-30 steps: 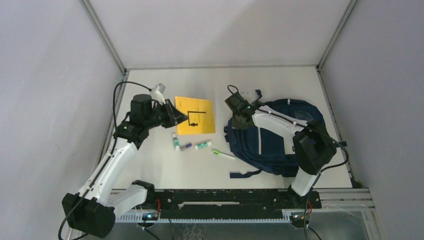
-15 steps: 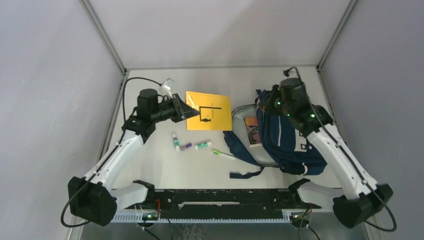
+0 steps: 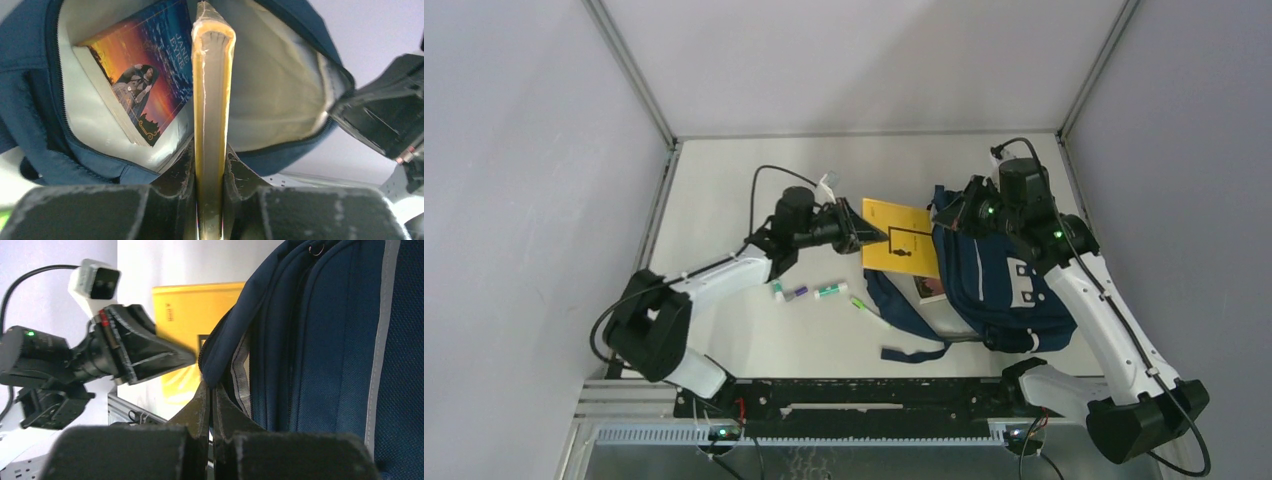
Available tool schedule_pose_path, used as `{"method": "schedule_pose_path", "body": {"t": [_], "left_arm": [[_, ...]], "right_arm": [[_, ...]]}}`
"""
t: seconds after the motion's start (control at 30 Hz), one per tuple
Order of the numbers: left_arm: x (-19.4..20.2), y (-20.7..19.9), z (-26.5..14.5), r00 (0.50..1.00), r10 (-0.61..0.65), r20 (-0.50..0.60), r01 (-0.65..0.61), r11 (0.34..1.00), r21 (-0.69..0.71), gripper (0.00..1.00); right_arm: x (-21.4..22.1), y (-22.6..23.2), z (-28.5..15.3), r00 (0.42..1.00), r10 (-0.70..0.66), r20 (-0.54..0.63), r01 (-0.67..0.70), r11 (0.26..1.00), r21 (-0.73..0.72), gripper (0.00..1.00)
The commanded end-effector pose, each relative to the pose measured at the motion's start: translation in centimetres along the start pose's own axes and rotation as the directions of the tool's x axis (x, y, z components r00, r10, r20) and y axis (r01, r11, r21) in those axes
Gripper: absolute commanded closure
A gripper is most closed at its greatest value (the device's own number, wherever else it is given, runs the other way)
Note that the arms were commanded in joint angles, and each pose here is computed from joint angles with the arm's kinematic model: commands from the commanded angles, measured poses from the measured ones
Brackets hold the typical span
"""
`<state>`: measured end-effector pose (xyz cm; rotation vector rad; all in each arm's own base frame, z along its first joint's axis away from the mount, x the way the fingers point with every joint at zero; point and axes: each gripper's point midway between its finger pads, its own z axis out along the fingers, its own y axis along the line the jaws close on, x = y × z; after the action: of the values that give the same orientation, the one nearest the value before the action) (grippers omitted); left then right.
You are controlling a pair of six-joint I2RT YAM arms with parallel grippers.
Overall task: Pack the student bag
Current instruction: Place the book in the student bag.
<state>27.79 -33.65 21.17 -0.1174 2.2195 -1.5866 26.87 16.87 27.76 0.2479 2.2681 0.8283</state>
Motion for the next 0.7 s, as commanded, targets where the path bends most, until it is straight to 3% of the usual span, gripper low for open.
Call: {"method": "schedule_pose_path", "body": {"t": [0.0, 0.13, 0.33, 0.5, 0.57, 0.67], "left_arm": [[-0.3, -4.2, 2.3, 0.998, -0.048, 0.042, 0.041, 0.987, 0.153, 1.0], [0.8, -2.8, 5.6, 0.987, -0.163, 0.005, 0.16, 0.976, 0.149, 1.0], [2.2, -1.8, 10.1, 0.988, -0.153, -0.014, 0.154, 0.983, 0.105, 0.97], [3.1, -0.3, 11.0, 0.993, -0.108, -0.053, 0.109, 0.994, 0.027, 0.35], [3.2, 0.8, 10.6, 0.997, -0.048, -0.052, 0.045, 0.997, -0.056, 0.22], [3.6, 1.7, 10.0, 0.995, 0.025, -0.094, -0.039, 0.988, -0.147, 0.15]], "right_arm": [[-2.1, 3.5, -1.1, 0.997, 0.012, 0.072, -0.001, 0.988, -0.157, 1.0], [-1.7, 3.6, -0.7, 0.998, 0.032, 0.057, -0.022, 0.985, -0.174, 1.0], [-1.4, 3.2, -0.1, 0.998, 0.054, 0.04, -0.047, 0.985, -0.168, 1.0], [-1.2, 2.5, 0.0, 0.998, 0.056, 0.04, -0.05, 0.989, -0.137, 1.0], [-0.9, 2.3, 0.2, 0.998, 0.058, 0.036, -0.053, 0.99, -0.132, 1.0], [-0.7, 2.0, 0.5, 0.998, 0.063, 0.028, -0.059, 0.99, -0.127, 1.0]]}}
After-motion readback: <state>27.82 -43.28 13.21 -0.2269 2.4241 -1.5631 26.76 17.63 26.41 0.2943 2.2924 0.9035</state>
